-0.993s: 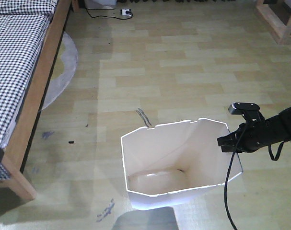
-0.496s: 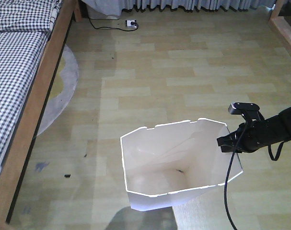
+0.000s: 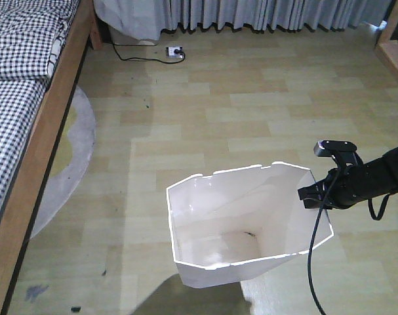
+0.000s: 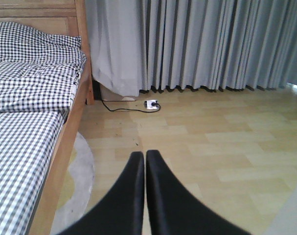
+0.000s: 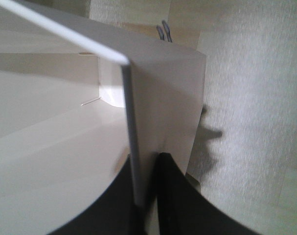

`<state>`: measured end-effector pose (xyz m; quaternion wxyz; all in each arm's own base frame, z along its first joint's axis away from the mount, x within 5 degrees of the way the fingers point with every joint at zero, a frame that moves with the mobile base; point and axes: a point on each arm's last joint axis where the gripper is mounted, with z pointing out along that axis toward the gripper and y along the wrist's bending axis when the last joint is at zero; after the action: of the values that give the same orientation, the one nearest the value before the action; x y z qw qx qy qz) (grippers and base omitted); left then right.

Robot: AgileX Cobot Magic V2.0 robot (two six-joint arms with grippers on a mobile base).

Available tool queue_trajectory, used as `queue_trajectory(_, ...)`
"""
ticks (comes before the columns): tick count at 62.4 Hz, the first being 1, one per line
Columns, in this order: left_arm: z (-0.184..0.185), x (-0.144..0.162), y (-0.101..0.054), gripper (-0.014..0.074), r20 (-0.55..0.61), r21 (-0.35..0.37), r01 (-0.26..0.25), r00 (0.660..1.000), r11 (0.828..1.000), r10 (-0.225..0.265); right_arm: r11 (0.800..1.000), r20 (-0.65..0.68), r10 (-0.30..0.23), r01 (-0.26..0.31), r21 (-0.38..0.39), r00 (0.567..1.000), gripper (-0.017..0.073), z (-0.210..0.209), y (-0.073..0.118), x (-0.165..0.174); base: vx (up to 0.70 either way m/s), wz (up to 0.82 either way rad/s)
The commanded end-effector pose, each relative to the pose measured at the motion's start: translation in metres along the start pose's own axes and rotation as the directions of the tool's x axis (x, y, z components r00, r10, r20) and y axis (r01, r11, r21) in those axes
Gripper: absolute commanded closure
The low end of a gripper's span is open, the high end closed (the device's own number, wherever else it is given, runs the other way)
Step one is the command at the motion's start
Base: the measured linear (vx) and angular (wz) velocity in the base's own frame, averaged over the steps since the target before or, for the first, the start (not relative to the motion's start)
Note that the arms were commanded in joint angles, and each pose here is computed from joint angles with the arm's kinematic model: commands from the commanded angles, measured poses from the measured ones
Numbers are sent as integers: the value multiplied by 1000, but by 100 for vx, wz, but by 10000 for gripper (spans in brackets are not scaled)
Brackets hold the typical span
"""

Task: Move trash bin to bedside with robot
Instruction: 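Carry the held bin with the right gripper toward the curtains beside the bed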

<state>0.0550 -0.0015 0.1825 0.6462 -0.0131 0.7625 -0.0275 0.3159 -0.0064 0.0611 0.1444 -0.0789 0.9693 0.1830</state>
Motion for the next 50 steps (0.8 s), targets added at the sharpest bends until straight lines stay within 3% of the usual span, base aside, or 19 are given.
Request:
queue_trajectory(1,2,3,0,599,47,9,11,999,1000,-11,991,78,57,-47,-122,995,565,-21,17,-17,51,4)
queue_trajectory(50,2,3,0,599,47,9,11,999,1000,-11,991,78,57,-47,-122,995,565,-21,17,-17,48,7)
